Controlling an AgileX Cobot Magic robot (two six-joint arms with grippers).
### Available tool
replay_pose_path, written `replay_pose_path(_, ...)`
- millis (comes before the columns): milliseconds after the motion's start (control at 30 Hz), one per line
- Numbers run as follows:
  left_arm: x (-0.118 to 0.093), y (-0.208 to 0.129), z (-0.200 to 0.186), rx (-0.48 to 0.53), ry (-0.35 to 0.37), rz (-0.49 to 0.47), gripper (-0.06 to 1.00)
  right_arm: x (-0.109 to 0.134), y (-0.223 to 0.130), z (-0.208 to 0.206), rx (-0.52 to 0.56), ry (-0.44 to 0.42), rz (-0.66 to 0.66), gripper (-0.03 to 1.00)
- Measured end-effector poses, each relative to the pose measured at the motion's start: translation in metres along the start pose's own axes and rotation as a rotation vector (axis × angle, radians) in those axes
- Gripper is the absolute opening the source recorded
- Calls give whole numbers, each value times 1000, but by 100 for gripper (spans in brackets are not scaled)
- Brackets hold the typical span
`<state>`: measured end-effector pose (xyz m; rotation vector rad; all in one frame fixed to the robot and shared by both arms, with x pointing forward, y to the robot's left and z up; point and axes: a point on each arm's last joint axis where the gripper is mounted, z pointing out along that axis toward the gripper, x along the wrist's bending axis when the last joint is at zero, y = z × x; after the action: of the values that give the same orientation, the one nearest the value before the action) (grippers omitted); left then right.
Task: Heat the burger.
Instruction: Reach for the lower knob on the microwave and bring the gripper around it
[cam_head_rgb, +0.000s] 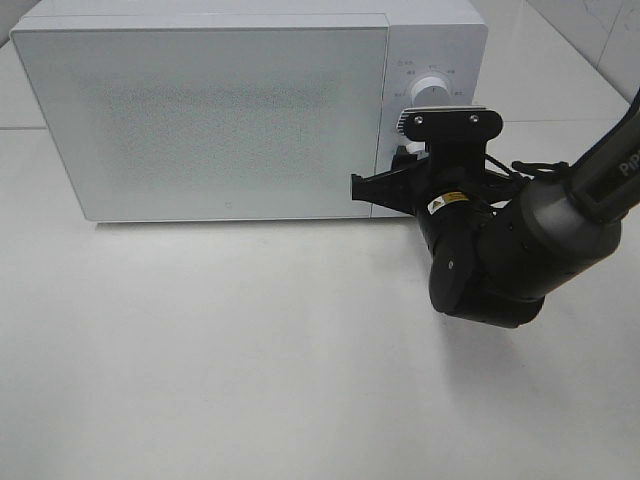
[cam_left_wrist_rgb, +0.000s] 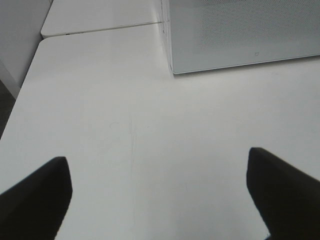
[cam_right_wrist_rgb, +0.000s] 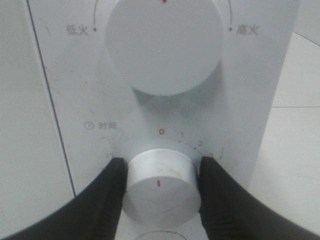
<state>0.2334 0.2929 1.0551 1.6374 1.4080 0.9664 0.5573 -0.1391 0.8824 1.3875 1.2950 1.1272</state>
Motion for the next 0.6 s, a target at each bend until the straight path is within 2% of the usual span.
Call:
replay_pose_path(267,0,0,0,0,0,0,87,0,0,0,-1,4,104,43)
replay_pose_path(333,0,0,0,0,0,0,87,0,0,0,0,4,216,43)
replay_pose_path(367,0,0,0,0,0,0,87,0,0,0,0,4,216,43)
replay_pose_path(400,0,0,0,0,0,0,87,0,0,0,0,8,290,43)
replay_pose_path(433,0,0,0,0,0,0,87,0,0,0,0,8,290,43)
replay_pose_path(467,0,0,0,0,0,0,87,1,0,0,1,15,361,43)
replay_pose_path(533,0,0,0,0,0,0,87,1,0,0,2,19,392,43)
replay_pose_path(600,0,0,0,0,0,0,87,0,-1,0,3,26,482,43)
